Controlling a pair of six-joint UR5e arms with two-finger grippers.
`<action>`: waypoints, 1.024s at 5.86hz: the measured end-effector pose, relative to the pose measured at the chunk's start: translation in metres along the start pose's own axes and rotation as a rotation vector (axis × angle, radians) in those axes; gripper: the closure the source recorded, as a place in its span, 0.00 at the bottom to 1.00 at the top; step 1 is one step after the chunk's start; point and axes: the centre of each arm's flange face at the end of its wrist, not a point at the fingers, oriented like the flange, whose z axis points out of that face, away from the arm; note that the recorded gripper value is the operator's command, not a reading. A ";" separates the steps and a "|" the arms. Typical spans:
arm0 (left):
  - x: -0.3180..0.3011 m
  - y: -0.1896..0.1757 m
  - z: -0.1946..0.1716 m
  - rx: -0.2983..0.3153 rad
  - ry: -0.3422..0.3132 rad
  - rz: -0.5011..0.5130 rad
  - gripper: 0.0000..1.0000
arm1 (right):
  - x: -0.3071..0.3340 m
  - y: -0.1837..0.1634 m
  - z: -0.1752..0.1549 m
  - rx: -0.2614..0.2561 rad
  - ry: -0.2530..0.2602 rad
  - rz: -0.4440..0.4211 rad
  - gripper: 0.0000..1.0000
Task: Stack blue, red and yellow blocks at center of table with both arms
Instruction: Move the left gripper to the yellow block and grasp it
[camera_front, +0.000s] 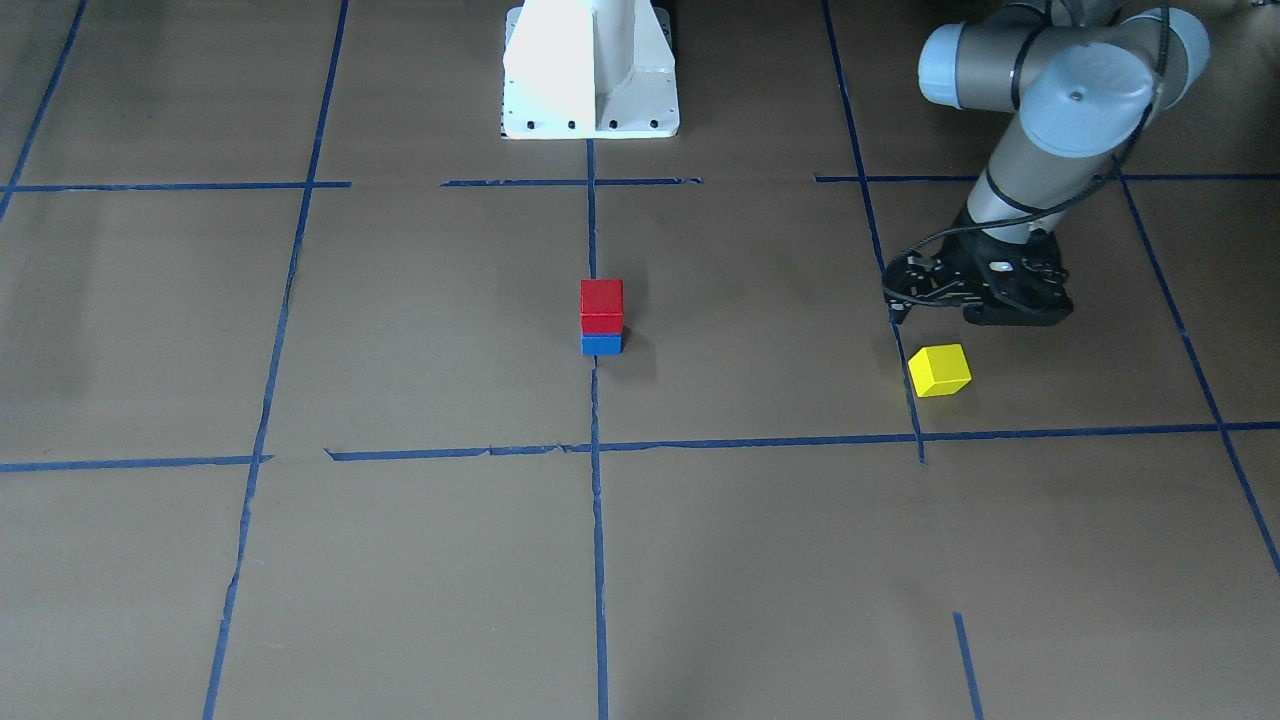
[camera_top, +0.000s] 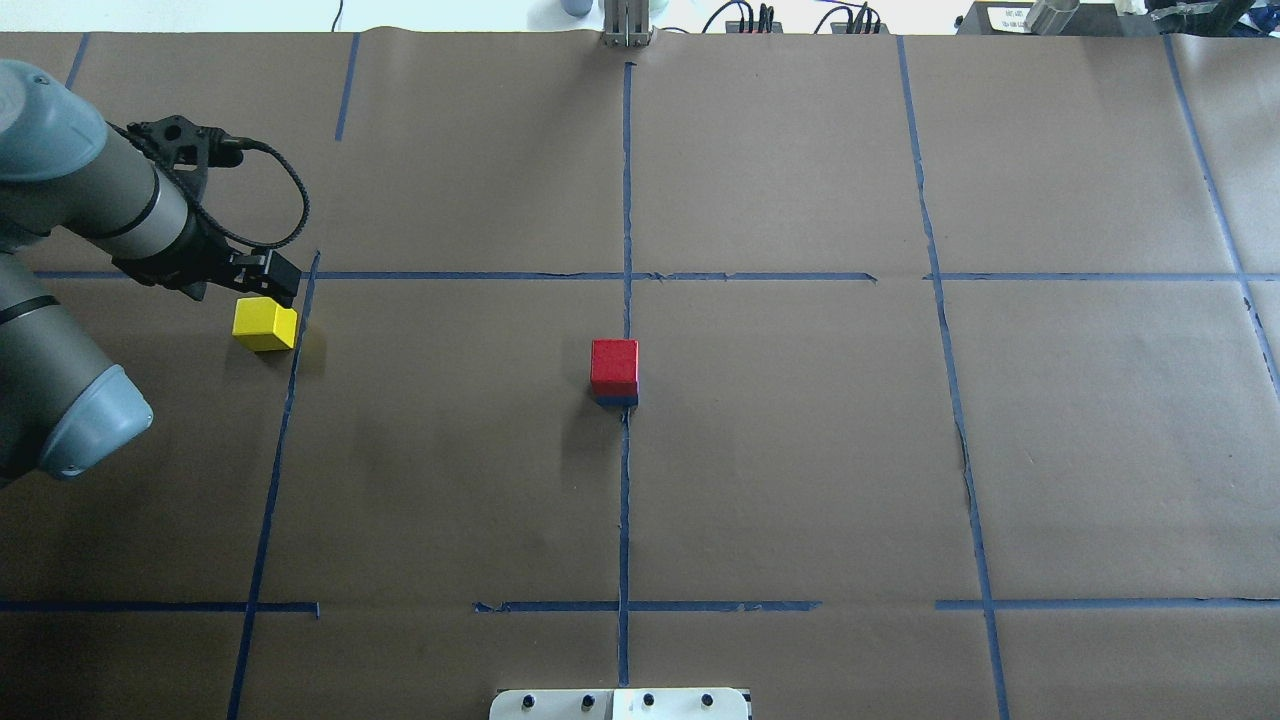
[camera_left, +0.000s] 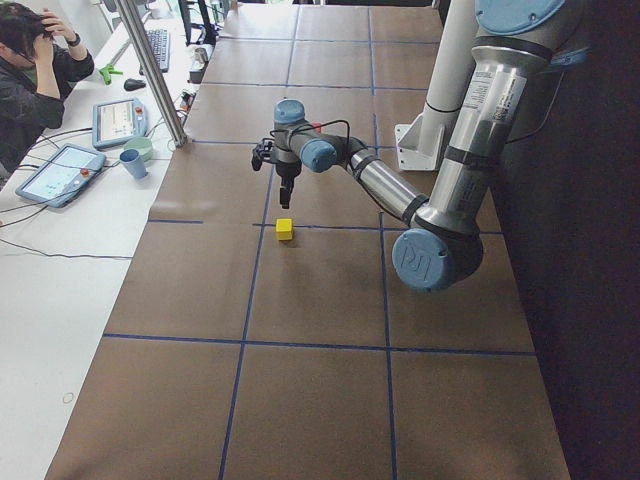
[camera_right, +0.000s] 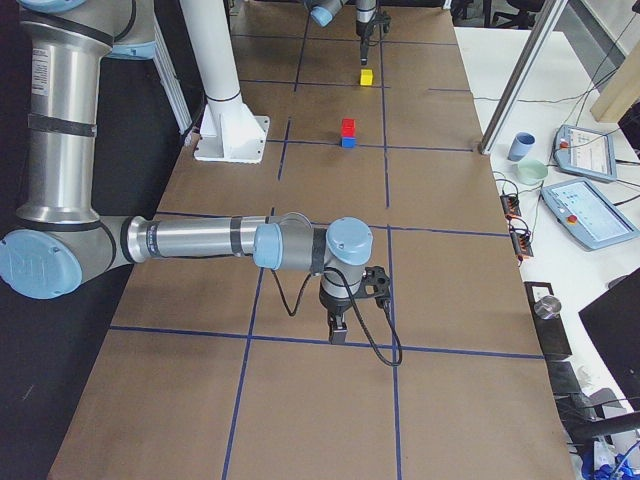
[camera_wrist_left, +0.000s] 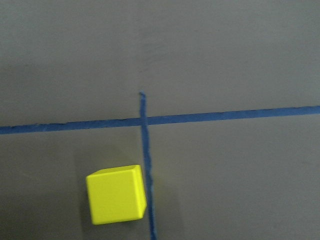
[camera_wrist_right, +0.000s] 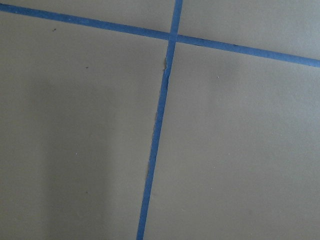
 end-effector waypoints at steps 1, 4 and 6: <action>-0.019 -0.001 0.016 -0.002 -0.009 -0.002 0.00 | 0.000 0.000 0.000 -0.001 0.000 0.000 0.00; -0.045 -0.013 0.057 0.008 -0.006 -0.037 0.00 | 0.001 0.001 0.001 -0.002 0.000 0.001 0.00; -0.037 -0.017 0.062 0.006 0.001 -0.074 0.00 | 0.001 0.001 0.001 -0.001 0.000 0.001 0.00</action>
